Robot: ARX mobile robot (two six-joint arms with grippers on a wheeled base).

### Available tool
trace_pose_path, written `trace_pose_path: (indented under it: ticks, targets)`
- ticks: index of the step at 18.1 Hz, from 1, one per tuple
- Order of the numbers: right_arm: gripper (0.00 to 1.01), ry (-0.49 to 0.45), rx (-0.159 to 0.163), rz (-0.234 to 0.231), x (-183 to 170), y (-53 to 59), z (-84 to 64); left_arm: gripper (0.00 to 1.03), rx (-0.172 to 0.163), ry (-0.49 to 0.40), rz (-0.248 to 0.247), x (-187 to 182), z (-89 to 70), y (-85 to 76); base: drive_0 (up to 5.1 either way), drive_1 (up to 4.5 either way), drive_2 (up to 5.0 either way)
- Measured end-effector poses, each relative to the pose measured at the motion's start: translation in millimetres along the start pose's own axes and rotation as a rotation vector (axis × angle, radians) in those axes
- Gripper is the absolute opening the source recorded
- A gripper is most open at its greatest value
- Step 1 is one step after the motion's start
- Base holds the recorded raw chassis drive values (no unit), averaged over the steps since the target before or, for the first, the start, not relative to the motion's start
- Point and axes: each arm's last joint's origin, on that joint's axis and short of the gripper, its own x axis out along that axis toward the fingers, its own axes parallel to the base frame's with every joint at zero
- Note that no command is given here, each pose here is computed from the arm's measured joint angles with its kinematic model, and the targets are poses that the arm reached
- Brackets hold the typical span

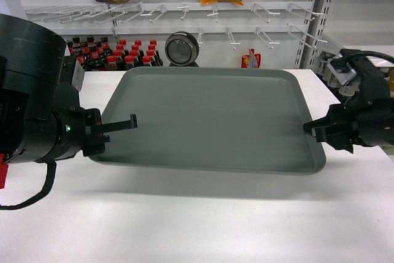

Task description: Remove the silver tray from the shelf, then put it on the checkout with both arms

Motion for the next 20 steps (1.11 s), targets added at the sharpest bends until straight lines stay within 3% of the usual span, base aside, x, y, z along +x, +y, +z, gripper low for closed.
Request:
trace_pose_path:
  ticks: [3, 5, 9, 11, 12, 13, 14, 15, 16, 17, 18, 19, 20]
  targets:
    - [0.04, 0.069, -0.007, 0.024, 37, -17.8, -2.0, 0.03, 0.025, 0.043, -0.025, 29, -8.3, 0.3, 0.0, 0.00, 0.0]
    - [0.04, 0.108, -0.031, 0.033, 55, -23.0, -4.5, 0.03, 0.028, 0.091, -0.018, 44, -16.1, 0.3, 0.0, 0.00, 0.0]
    - [0.06, 0.112, -0.089, -0.022, 73, -28.2, -0.5, 0.03, 0.003, 0.132, 0.006, 60, -24.3, -5.1, 0.0, 0.00, 0.0]
    - [0.26, 0.069, -0.196, -0.033, 75, -29.2, -2.4, 0.20, -0.003, 0.102, 0.046, 63, -22.2, -6.0, 0.0, 0.00, 0.0]
    - [0.35, 0.036, -0.205, -0.051, 72, -32.9, -2.9, 0.30, -0.016, 0.082, 0.044, 62, -20.8, -2.9, 0.0, 0.00, 0.0]
    - [0.44, -0.006, -0.181, -0.074, 63, -39.2, -1.1, 0.39, -0.035, 0.046, 0.038, 53, -17.7, 0.3, 0.0, 0.00, 0.0]
    - [0.54, -0.046, -0.146, -0.104, 44, -45.1, 2.9, 0.48, -0.037, -0.025, 0.048, 35, -11.5, 4.3, 0.0, 0.00, 0.0]
    - [0.61, -0.071, -0.124, -0.126, 30, -48.6, 10.5, 0.56, -0.045, -0.158, 0.074, 8, 2.0, 8.2, 0.0, 0.00, 0.0]
    - [0.58, -0.267, -0.153, -0.272, 20, -50.6, 24.4, 0.50, -0.049, -0.368, -0.032, -20, 19.6, 11.6, 0.0, 0.00, 0.0]
    - [0.47, -0.437, -0.113, -0.437, 2, -45.5, 29.3, 0.40, -0.012, -0.540, -0.134, -49, 34.0, 13.5, 0.0, 0.00, 0.0]
    - [0.34, -0.537, -0.073, -0.503, -17, -24.4, 13.6, 0.28, 0.040, -0.675, -0.196, -77, 34.9, 20.5, 0.0, 0.00, 0.0]
    - [0.23, -0.585, -0.059, -0.513, -32, -11.0, 0.0, 0.17, 0.072, -0.680, -0.188, -87, 21.1, 30.9, 0.0, 0.00, 0.0]
    - [0.12, -0.614, -0.055, -0.511, -49, -0.4, -7.5, 0.06, 0.091, -0.629, -0.160, -91, 3.6, 42.5, 0.0, 0.00, 0.0]
